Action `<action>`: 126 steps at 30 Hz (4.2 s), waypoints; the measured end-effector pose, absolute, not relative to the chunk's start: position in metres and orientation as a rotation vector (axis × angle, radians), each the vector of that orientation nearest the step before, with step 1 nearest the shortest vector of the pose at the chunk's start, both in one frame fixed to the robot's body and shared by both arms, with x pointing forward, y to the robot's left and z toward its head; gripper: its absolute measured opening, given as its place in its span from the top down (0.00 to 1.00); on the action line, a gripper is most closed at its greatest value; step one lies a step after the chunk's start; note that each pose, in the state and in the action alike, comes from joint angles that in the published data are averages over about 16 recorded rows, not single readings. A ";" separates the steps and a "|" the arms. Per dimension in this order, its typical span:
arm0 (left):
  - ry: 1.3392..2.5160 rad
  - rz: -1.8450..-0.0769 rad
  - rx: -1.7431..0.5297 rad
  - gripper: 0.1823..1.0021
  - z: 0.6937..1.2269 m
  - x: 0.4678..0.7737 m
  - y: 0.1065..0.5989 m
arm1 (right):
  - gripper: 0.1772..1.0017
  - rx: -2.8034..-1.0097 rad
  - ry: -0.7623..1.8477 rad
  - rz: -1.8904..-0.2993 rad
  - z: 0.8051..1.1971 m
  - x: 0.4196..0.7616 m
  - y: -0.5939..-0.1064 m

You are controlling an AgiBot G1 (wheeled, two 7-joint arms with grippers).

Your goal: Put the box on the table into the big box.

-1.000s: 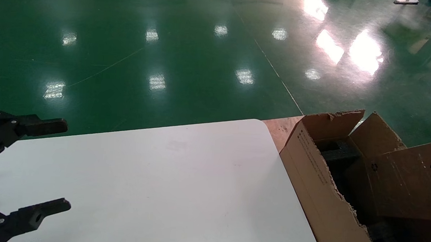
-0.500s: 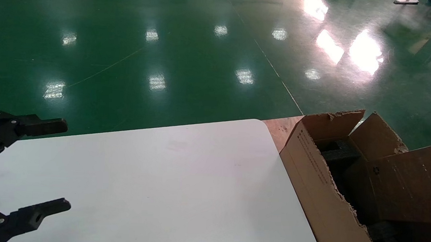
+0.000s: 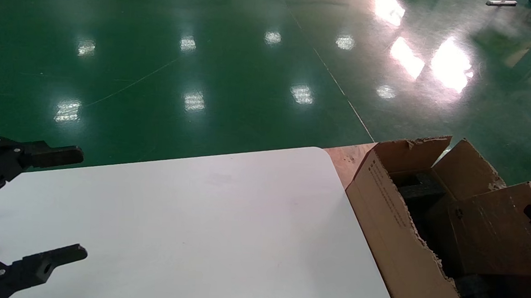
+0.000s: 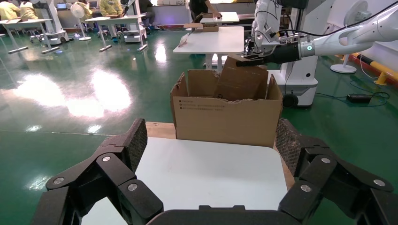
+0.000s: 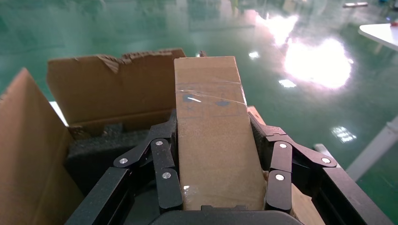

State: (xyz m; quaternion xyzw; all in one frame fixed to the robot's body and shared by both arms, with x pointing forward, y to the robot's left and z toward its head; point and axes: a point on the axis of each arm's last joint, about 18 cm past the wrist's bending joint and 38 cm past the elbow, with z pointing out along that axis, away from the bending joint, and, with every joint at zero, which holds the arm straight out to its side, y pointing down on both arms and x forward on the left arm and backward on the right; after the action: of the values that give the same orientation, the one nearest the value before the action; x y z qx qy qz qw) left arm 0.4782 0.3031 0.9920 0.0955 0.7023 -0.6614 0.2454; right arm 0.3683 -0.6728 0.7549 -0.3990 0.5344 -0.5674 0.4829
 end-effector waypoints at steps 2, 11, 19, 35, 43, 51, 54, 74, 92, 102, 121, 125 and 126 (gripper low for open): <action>1.917 -1.805 0.261 0.00 0.992 0.478 0.303 | 0.61 -0.978 1.323 -1.383 0.754 0.370 -0.675; 1.917 -1.805 0.260 0.00 0.992 0.478 0.303 | 0.61 -1.003 1.392 -1.389 0.752 0.377 -0.681; 1.916 -1.805 0.260 0.00 0.992 0.478 0.303 | 0.58 -1.014 1.409 -1.393 0.752 0.379 -0.682; 1.916 -1.805 0.260 0.00 0.992 0.478 0.303 | 0.33 -1.013 1.403 -1.390 0.752 0.377 -0.682; 1.916 -1.805 0.260 0.00 0.992 0.478 0.303 | 0.16 -1.029 1.320 -1.401 0.773 0.385 -0.672; 1.916 -1.805 0.260 0.00 0.992 0.478 0.303 | 0.05 -1.066 1.149 -1.422 0.821 0.404 -0.648; 1.916 -1.805 0.260 0.00 0.992 0.478 0.303 | 0.03 -1.083 1.075 -1.430 0.841 0.413 -0.635; 1.916 -1.805 0.259 0.00 0.992 0.478 0.303 | 0.00 -1.227 0.675 -1.431 0.947 0.449 -0.537; 1.916 -1.806 0.259 0.00 0.992 0.478 0.303 | 0.00 -1.350 0.482 -1.439 1.000 0.442 -0.518; 1.916 -1.806 0.259 0.00 0.992 0.478 0.303 | 0.00 -1.506 0.222 -1.347 1.049 0.448 -0.469; 1.916 -1.806 0.259 0.00 0.992 0.478 0.303 | 0.00 -1.675 -0.167 -0.986 1.065 0.468 -0.358; 1.916 -1.806 0.259 0.00 0.992 0.478 0.303 | 0.00 -1.681 -0.216 -0.902 1.059 0.471 -0.340; 1.916 -1.806 0.259 0.00 0.992 0.478 0.303 | 0.00 -1.681 -0.226 -0.881 1.057 0.472 -0.336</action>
State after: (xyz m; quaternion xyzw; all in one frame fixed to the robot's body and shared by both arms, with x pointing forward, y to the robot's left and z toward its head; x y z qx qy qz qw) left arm 0.4785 0.3034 0.9920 0.0949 0.7020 -0.6617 0.2457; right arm 0.4717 -0.3359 1.0566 -0.7184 -0.0965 -0.3764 0.5770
